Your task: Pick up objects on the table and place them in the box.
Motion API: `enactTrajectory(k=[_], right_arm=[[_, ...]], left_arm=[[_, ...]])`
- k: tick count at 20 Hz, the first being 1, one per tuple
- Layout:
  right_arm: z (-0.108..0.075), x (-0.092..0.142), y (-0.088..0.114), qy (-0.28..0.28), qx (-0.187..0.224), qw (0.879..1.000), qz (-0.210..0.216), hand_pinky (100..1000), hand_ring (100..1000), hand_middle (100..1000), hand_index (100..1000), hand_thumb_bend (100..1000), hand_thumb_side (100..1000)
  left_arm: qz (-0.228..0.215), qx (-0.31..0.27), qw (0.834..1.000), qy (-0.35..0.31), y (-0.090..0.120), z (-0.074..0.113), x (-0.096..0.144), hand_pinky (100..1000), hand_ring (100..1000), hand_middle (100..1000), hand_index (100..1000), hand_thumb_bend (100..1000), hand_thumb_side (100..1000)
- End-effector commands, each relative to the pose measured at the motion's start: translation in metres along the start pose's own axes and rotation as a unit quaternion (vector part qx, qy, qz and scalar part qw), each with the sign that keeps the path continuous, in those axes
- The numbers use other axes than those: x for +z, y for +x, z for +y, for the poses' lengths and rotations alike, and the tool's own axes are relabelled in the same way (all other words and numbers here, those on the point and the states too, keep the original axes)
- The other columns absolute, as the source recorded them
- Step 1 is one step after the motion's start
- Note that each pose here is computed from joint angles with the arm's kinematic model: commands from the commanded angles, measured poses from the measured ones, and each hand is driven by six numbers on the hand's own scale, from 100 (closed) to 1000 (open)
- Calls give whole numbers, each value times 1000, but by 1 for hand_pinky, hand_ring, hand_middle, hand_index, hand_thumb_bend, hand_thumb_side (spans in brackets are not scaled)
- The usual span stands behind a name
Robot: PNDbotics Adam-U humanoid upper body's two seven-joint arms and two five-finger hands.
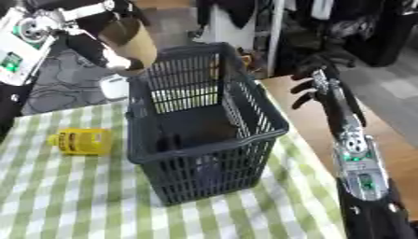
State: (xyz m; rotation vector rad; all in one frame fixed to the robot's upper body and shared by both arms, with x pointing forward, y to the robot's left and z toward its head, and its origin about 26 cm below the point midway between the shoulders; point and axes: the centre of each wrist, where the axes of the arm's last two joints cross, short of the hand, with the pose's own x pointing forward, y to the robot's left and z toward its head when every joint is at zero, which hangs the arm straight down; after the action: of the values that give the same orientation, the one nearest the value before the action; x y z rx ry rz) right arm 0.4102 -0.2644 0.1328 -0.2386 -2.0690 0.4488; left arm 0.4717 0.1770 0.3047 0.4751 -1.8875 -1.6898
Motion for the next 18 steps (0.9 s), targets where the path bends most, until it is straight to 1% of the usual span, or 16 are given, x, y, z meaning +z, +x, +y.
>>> enactTrajectory(k=[1,4,5,6,7,8,9,10,11,12,13,14,15,17,18], right_arm=[[2,-7,7,14,0,1000,-17,432,585,631,729,100,674],[8,-8,5,33,-3,999,-19,429,582,626,726,100,678],[9,-8,4,37,-4,999,-19,429,582,626,726,100,678],[10,-7,4,41,-5,999,-19,427,579,616,723,100,683],[10,-7,3,44,-5,999,-19,427,579,616,723,100,683],[11,-7,2,47,-6,999,-18,426,578,615,722,100,684],[11,-6,2,50,-6,999,-17,426,578,615,722,100,684],[12,-6,2,52,-6,998,-18,426,578,614,721,100,683],[12,-6,2,52,-6,998,-18,426,578,614,721,100,683],[12,-6,2,53,-6,998,-19,427,578,614,721,100,681],[11,-7,2,52,-6,998,-19,427,578,614,721,100,681],[11,-7,2,52,-6,998,-19,427,578,614,721,100,680],[11,-7,2,52,-5,998,-19,427,578,614,721,100,680],[10,-6,1,51,-4,999,-17,426,578,613,721,100,681],[9,-6,1,50,-4,999,-17,426,578,613,721,100,681]], left_arm=[[-27,-10,999,-19,10,-5,-12,377,414,473,676,319,100],[-31,-6,997,-70,7,-29,-20,394,421,479,686,323,100],[-33,-6,996,-82,6,-35,-21,394,421,479,686,323,100],[-37,-6,995,-92,5,-40,-22,542,542,573,774,502,260],[-43,-5,994,-97,4,-43,-22,542,542,573,774,502,260],[-49,-6,994,-96,3,-45,-22,699,707,737,861,763,628],[-56,-12,995,-87,4,-44,-21,699,707,737,861,763,628],[-61,-17,995,-76,4,-43,-20,828,834,862,926,953,881],[-65,-22,996,-59,4,-43,-19,828,834,862,926,953,881],[-66,-27,997,-42,4,-41,-19,892,894,921,957,984,968],[-67,-33,997,-19,5,-38,-17,892,894,921,957,984,967],[-66,-38,997,0,5,-37,-17,926,925,953,975,954,994],[-64,-46,997,22,5,-32,-15,930,930,959,978,926,1000],[-59,-59,995,60,6,-26,-11,946,946,974,989,910,1000],[-57,-64,994,71,5,-25,-9,964,968,995,1000,887,1000]])
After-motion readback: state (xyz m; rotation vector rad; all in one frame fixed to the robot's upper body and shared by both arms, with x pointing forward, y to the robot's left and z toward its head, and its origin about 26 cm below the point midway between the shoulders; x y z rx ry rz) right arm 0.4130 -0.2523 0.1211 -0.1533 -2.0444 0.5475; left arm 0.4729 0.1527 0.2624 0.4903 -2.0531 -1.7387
